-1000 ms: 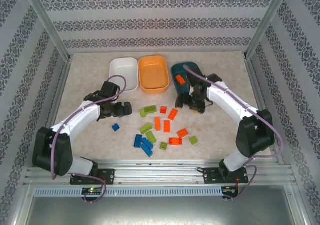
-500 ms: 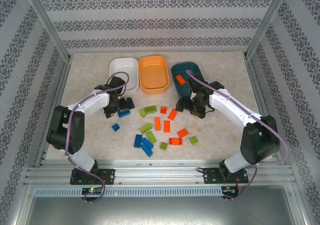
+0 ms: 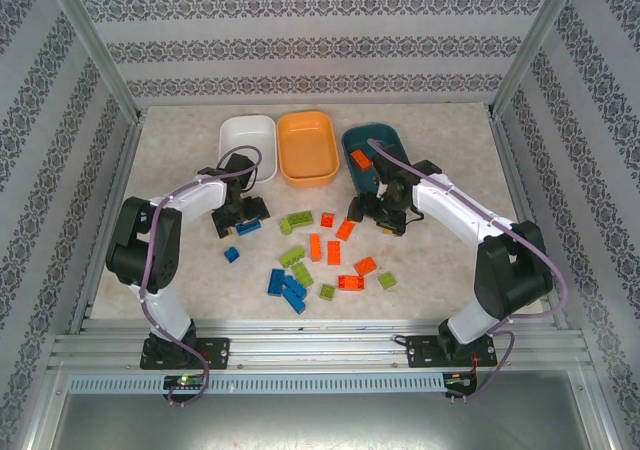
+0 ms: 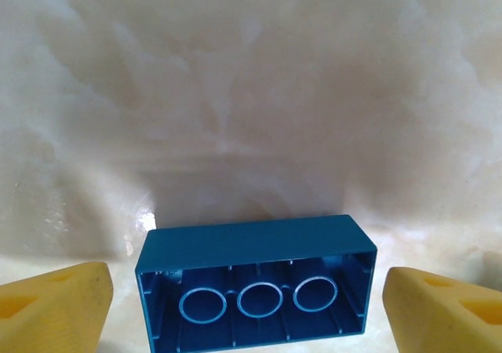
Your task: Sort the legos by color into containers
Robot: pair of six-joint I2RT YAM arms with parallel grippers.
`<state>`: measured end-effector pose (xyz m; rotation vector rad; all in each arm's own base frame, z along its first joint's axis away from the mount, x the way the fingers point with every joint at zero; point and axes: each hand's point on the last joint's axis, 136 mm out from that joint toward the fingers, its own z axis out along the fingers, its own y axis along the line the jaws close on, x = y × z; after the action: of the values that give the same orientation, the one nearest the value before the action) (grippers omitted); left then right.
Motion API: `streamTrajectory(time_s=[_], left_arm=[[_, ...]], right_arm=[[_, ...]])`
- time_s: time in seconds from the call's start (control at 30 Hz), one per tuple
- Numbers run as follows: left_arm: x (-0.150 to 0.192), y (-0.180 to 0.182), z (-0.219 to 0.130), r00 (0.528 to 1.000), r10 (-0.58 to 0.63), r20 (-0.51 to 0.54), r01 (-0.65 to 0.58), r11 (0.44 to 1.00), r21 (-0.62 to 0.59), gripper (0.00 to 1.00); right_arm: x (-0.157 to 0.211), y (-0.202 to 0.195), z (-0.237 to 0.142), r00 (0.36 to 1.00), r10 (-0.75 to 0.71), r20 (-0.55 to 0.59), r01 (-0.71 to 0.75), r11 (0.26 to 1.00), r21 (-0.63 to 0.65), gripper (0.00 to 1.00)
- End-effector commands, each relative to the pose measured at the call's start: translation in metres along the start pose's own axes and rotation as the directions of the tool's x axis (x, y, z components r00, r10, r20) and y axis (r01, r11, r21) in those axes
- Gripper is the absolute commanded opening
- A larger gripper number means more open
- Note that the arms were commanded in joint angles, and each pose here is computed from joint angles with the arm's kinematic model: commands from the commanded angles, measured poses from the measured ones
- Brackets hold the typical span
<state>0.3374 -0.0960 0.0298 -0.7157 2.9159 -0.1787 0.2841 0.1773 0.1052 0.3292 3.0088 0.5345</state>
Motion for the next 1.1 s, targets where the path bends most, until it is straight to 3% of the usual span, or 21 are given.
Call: streamTrajectory(time_s=[0.0, 0.4, 0.57, 0.87, 1.07], left_arm=[[-0.007, 0.002, 0.004, 0.999, -0.032, 0.001, 0.032, 0.999, 0.003, 0.87], [-0.006, 0.006, 0.011, 0.999, -0.046, -0.026, 0.046, 0.998, 0.036, 0.63], [-0.003, 0.007, 0.004, 0.999, -0.032, -0.020, 0.033, 0.998, 0.048, 0.58], [-0.007, 0.002, -0.054, 0.997, -0.003, 0.079, -0.008, 0.991, 0.130, 0.58], [-0.031, -0.018, -0.109, 0.982, 0.005, 0.191, -0.046, 0.976, 0.211, 0.58]], right_arm=[[-0.001, 0.008, -0.001, 1.000, -0.024, -0.003, 0.024, 1.000, -0.019, 0.82], [-0.002, 0.010, -0.005, 1.000, -0.019, 0.003, 0.019, 1.000, -0.023, 0.82], [0.001, 0.011, -0.006, 1.000, -0.021, 0.002, 0.022, 1.000, -0.020, 0.82], [0.007, 0.008, -0.006, 1.000, -0.025, 0.008, 0.025, 1.000, -0.016, 0.82], [0.014, -0.001, -0.004, 1.000, -0.014, 0.011, 0.014, 1.000, -0.008, 0.82]])
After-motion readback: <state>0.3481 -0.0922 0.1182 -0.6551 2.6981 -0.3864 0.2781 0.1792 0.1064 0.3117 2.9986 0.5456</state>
